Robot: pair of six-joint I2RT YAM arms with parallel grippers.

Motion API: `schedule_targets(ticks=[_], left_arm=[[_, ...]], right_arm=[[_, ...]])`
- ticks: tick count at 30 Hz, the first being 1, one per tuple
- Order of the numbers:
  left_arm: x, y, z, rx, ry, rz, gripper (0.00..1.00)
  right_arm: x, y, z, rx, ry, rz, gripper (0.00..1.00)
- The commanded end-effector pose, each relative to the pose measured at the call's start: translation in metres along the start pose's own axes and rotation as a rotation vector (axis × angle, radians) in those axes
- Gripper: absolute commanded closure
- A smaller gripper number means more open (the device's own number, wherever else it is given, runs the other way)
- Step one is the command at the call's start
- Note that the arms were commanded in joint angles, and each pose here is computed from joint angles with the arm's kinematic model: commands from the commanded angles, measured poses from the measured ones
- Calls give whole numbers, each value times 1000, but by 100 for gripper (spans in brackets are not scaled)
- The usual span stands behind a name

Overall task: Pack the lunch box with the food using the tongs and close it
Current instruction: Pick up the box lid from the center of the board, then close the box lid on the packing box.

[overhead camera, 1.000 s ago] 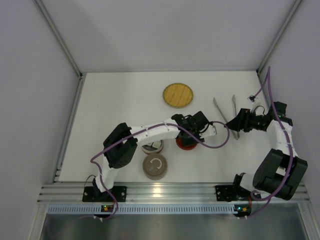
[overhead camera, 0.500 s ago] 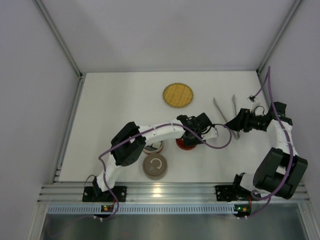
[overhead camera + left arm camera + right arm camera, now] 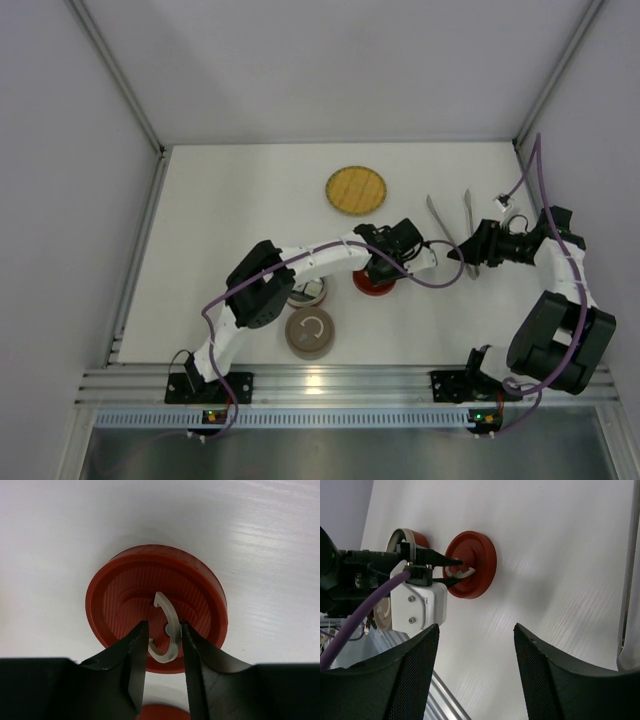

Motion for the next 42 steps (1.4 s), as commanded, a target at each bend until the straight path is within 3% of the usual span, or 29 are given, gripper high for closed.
schedule_targets(ticks=[1,5,14,21,27,31,33,35,42], left_arm=[[1,1,5,35,-37,-7,63],[2,0,7,44,-40,-8,69],[21,2,21,105,-24,-34,100],[80,16,35,206,-4,-77,100],[142,-11,52,394,-18,-75,100],[186,-42,70,584,98,-134,100],[192,-56,71,661,115,-125,100],[183,-95,69,803,170,-47,100],[173,-138,55,987,159,9,100]], right_arm=[[5,6,2,22,34,-23,39],[6,6,3,19,38,-26,39],[7,7,4,22,38,-31,39],[8,8,5,29,35,-34,39],[8,8,4,26,30,-34,40],[7,8,1,15,24,-28,40],[7,7,0,9,22,-25,40],[7,8,0,9,20,-25,40],[6,7,-3,-6,12,-20,40]])
Point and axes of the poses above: each gripper's point midway between its finger pads, its own x axis back along the fingers, its own z axis along the line the jaws close on, y = z × x, the point moved 4 cm from there along x, back along the fingers
